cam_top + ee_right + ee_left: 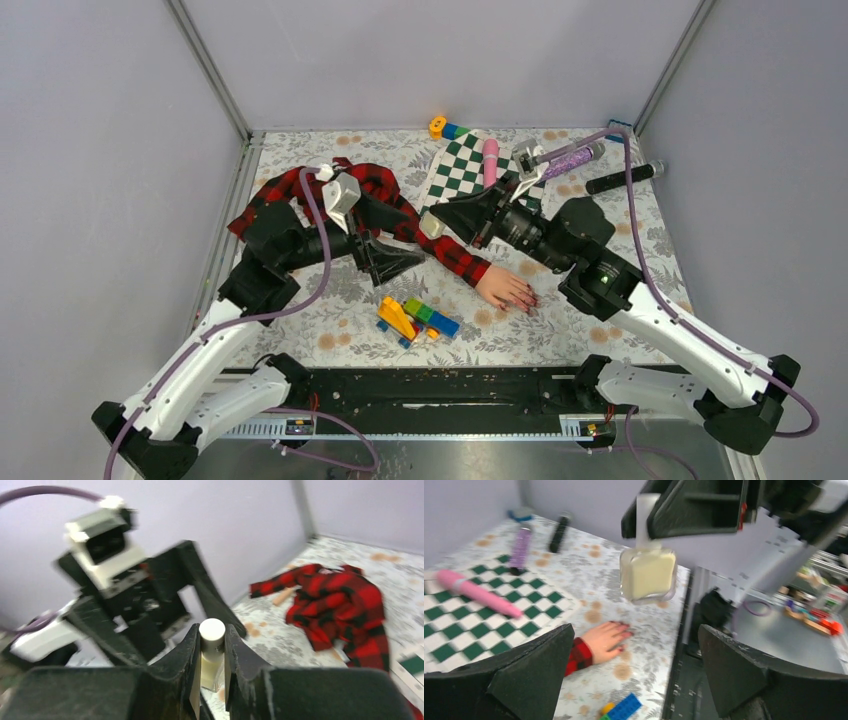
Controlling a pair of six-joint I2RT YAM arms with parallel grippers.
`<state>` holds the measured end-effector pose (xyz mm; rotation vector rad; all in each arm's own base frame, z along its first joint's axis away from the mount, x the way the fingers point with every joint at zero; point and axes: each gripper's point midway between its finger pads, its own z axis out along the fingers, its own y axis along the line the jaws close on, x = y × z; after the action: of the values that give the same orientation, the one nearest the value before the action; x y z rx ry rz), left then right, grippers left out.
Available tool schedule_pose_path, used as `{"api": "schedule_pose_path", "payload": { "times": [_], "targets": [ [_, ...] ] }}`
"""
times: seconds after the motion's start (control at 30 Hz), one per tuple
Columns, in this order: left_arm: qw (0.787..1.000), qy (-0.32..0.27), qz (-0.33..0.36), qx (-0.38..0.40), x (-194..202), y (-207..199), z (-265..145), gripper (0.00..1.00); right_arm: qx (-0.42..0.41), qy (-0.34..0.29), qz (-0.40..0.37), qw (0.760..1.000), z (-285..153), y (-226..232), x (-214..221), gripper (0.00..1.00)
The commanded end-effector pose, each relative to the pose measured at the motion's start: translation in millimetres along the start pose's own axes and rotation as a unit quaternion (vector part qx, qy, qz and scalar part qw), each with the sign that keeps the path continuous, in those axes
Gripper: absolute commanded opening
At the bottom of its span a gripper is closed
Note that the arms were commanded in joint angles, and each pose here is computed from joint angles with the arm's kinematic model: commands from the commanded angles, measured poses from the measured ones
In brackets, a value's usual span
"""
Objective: Paint the nails
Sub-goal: Unscrew the nail polish bottle.
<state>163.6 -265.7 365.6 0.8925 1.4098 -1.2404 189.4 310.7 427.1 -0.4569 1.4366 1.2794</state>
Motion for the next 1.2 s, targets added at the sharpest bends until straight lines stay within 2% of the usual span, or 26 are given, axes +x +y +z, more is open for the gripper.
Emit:
{"api": "schedule_pose_path", "payload": {
  "times": [0.0,0.2,0.33,0.47,0.7,1.17],
  "targets": [
    [0.984,-0.053,0.055,-0.160,-25.8,42.2,-14.3,0.99,0.186,-0.053,-0.013,0.981,-0.1,-48.7,-16.2,0.00],
    [0.972,-0.051,0.054,-0.221,-25.3,53.1,-4.0,0.99,0.265,-0.086,0.012,0.960,4.5,-62.2,-21.1,0.00],
    [0.960,-0.040,0.078,-0.265,-19.0,56.5,4.5,0.99,0.295,-0.095,0.016,0.951,5.8,-66.2,-22.3,0.00],
    [0.944,-0.037,0.110,-0.310,-16.9,60.9,14.7,0.99,0.299,-0.101,0.019,0.949,8.2,-62.6,-24.1,0.00],
    [0.931,-0.052,0.135,-0.335,-24.2,66.8,30.9,0.98,0.295,-0.099,0.018,0.950,9.7,-58.3,-22.1,0.00],
    [0.928,-0.062,0.160,-0.331,-37.5,68.7,50.4,0.60,0.283,-0.086,0.018,0.955,16.6,-53.8,-15.5,0.00]
  ]
}}
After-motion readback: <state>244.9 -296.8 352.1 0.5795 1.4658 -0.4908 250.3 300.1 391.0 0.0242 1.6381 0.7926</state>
